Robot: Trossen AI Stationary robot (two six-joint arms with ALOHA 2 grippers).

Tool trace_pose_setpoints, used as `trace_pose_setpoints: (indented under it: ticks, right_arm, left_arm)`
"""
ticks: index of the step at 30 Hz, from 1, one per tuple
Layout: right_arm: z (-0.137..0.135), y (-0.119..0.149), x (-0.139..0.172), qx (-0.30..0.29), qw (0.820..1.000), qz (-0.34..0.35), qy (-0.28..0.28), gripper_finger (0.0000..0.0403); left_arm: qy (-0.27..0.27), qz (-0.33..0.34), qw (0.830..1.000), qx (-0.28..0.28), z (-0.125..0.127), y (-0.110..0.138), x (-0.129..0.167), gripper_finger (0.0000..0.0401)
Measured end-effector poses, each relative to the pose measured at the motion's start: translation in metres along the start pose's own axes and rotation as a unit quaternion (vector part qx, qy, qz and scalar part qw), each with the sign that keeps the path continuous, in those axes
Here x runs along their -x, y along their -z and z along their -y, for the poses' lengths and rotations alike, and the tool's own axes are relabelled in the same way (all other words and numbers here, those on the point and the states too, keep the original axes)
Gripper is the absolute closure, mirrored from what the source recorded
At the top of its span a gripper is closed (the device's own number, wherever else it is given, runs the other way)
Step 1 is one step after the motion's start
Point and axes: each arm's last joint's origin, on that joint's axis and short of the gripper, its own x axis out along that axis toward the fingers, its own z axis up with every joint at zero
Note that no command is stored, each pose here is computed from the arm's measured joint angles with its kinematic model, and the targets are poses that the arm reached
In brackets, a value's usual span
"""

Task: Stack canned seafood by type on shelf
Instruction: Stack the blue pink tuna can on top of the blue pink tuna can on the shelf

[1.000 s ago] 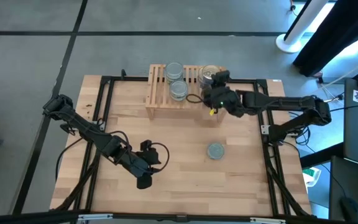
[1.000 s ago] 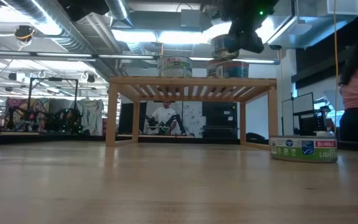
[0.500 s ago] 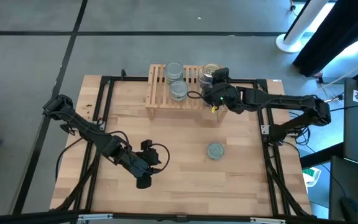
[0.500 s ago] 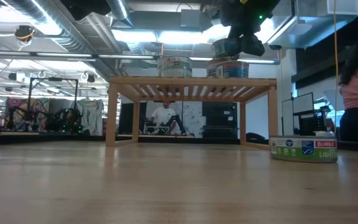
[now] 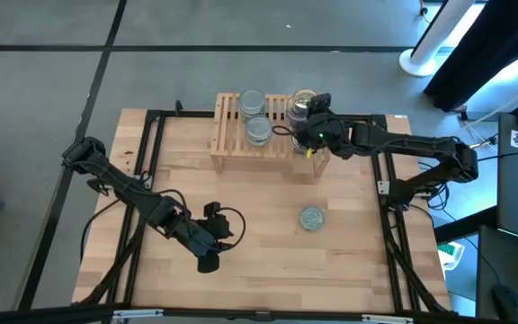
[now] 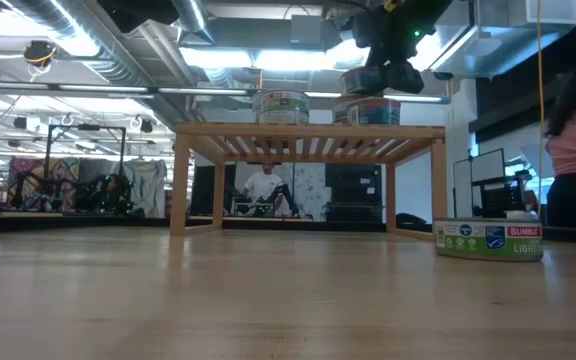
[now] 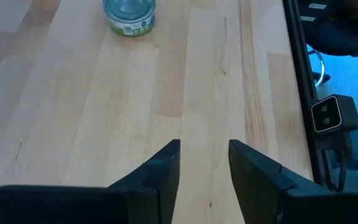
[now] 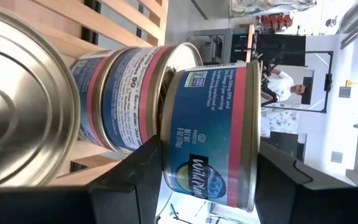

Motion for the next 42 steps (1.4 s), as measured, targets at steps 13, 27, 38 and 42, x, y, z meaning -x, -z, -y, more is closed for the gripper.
trace_pose_setpoints:
  ticks: [13, 27, 38, 42]
  right_arm:
    - [0.0004, -0.0018, 0.0002, 0.021, 0.999, 0.023, -0.01, 0.0192]
    - [0.0017, -0.0035, 0.0003, 0.012, 0.999, 0.038, -0.009, 0.019]
    - [0.0017, -0.0033, 0.0002, 0.012, 0.999, 0.036, -0.008, 0.0189]
    - [0.0019, -0.0036, 0.0, 0.011, 0.999, 0.034, -0.006, 0.0189]
  left_arm:
    - [0.0, 0.0, 1.0, 0.0, 0.0, 0.0, -0.0001, 0.027]
    - [0.0, 0.0, 1.0, 0.001, 0.0, 0.0, 0.0001, 0.027]
    - [0.0, 0.0, 1.0, 0.001, 0.0, 0.0, -0.0001, 0.027]
    - [0.0, 0.0, 1.0, 0.001, 0.0, 0.0, -0.0001, 0.027]
